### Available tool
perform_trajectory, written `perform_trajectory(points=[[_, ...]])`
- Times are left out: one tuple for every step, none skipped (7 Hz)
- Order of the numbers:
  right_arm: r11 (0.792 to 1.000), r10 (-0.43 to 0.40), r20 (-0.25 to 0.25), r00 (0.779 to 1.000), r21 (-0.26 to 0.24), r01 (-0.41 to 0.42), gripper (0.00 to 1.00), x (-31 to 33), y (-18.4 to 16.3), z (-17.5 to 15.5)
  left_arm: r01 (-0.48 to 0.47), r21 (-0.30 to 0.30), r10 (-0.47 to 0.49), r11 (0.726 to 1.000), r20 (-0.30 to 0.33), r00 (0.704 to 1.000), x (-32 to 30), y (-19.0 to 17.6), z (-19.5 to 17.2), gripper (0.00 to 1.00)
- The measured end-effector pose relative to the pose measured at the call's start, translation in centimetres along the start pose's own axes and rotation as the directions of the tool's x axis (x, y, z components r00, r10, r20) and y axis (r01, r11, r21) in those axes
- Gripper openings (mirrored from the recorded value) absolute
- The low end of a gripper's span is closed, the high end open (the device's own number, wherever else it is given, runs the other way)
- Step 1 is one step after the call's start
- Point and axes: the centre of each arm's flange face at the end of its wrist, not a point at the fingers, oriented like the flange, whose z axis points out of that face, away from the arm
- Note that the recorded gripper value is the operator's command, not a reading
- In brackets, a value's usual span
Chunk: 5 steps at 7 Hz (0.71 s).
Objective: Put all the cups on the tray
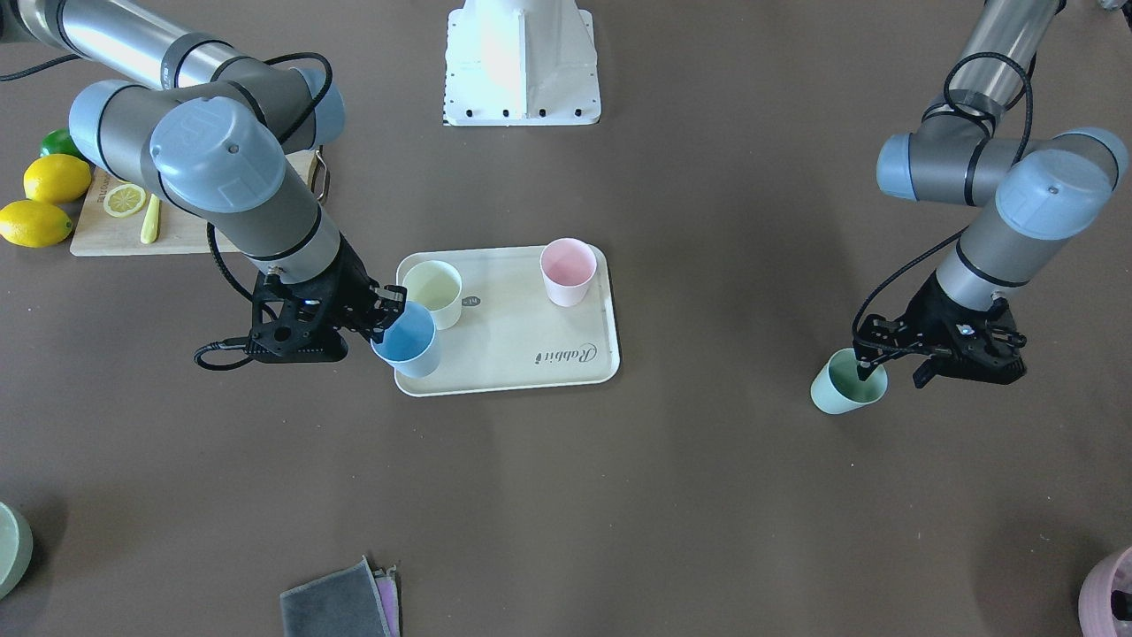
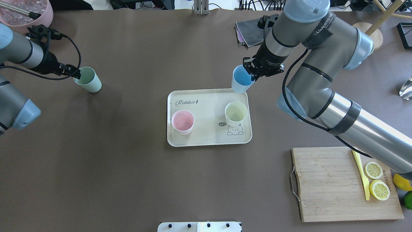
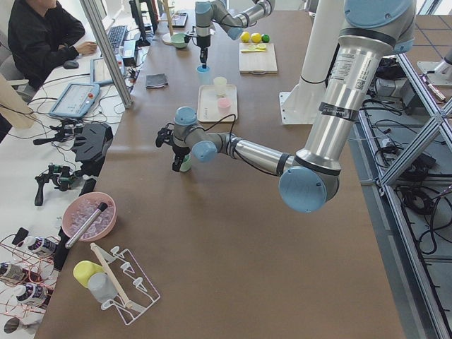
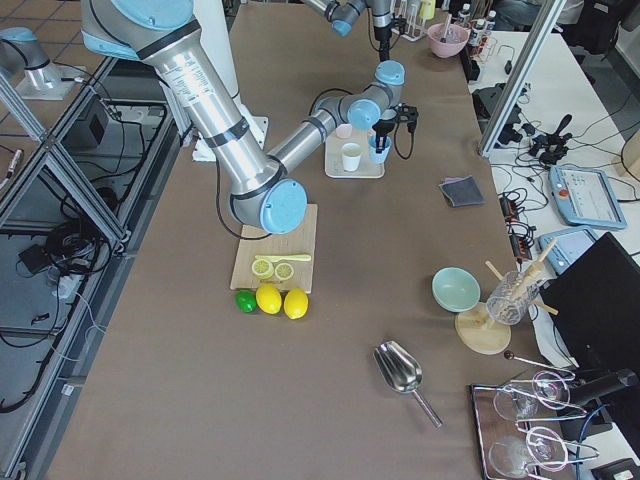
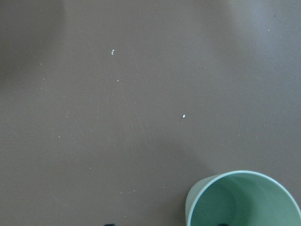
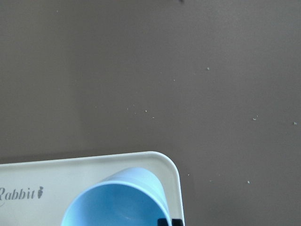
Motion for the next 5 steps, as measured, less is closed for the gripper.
perform_trajectory(points=[[1.000, -0.005, -0.007, 1.000, -0.004, 0.005, 0.00, -0.3, 0.5, 0.7, 0.017, -0.010, -0.018, 1.000, -0.009, 1.000, 1.3, 0.4, 0.6, 0.45], [1.000, -0.003, -0.013, 1.000, -0.007, 0.003, 0.00, -0.6, 1.2, 1.5, 0.030, -0.015, -0.030, 0.999, -0.013, 0.999, 2.1, 0.6, 1.0, 0.33], [1.000, 0.009, -0.019, 1.000, -0.007, -0.009, 0.00, -1.1, 1.8, 2.3, 0.035, -0.017, -0.036, 0.999, -0.014, 0.999, 2.5, 0.7, 1.2, 0.00], [1.000, 0.017, -0.028, 0.999, -0.006, -0.018, 0.00, -1.3, 2.2, 3.0, 0.042, -0.016, -0.042, 0.999, -0.015, 0.999, 2.9, 0.6, 1.3, 0.00], [1.000, 0.023, -0.037, 0.999, -0.006, -0.023, 0.00, -1.4, 2.2, 3.6, 0.050, -0.009, -0.050, 0.999, -0.024, 0.998, 3.7, 0.1, 1.1, 0.00]])
